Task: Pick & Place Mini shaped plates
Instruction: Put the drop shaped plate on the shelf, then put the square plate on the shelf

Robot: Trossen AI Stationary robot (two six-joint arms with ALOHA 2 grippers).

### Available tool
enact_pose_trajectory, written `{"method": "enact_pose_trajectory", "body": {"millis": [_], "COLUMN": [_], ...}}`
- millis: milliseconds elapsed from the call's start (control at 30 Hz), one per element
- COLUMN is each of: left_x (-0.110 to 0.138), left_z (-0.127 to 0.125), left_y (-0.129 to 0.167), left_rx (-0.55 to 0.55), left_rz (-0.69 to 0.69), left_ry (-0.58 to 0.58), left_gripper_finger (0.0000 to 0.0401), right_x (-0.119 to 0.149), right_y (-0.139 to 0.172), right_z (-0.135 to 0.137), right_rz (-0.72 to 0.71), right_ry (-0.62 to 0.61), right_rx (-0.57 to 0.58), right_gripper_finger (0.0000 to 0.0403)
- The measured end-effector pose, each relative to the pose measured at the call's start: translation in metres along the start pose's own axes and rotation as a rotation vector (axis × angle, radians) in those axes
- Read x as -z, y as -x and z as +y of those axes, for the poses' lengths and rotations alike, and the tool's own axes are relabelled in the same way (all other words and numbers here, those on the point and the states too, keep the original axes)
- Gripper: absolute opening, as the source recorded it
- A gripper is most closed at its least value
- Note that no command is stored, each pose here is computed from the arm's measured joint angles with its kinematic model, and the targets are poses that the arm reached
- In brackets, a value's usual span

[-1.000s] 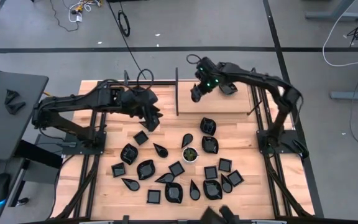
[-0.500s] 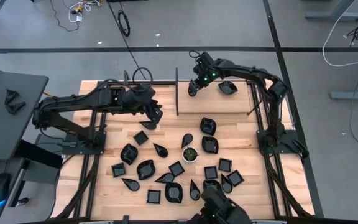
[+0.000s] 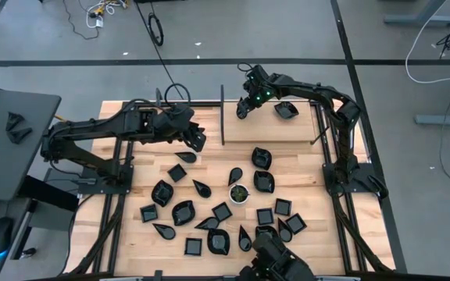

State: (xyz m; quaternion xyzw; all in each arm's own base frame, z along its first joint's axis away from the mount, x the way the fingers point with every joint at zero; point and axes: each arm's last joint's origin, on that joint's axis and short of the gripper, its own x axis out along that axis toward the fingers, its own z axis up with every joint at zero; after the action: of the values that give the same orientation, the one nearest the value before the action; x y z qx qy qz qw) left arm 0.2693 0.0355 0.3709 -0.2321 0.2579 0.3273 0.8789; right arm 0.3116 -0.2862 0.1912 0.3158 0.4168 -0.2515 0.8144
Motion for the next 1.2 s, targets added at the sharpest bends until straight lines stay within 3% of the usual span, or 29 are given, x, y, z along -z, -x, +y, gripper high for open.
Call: {"method": "enact_pose_trajectory", "body": {"millis": [367,533,833,1067,1200], "left_x": [0.003,0.008,0.016,0.019,0.021], "left_z": [-0.004,-0.011,-0.016,-0.016,-0.015], "left_y": [0.002,0.006,0.010,0.010,0.010], "left_rx": [0.024,0.048,0.060,0.066,0.095], "left_rz": [0.013,0.022,0.052,0.076,0.118], "left_ry": [-0.008,-0.029,-0.152,-0.284,-0.349], "left_gripper_finger": [0.0135,0.0135,0.0135,0.0135,0.0135], "right_x": [-0.002,-0.005,0.003,0.052,0.094], "right_y": [0.000,0.023,0.111,0.160,0.170], "right_z": [0.000,0.007,0.054,0.112,0.145], "right_rz": [-0.021,-0.049,-0.149,-0.028,0.094], "right_ry": [-0.056,-0.044,0.070,0.208,0.218], "right_rx": [0.004,0.002,-0.031,-0.015,-0.018], "right_gripper_finger": [0.0117,0.0149,0.0138,0.0109,0.0094]}}
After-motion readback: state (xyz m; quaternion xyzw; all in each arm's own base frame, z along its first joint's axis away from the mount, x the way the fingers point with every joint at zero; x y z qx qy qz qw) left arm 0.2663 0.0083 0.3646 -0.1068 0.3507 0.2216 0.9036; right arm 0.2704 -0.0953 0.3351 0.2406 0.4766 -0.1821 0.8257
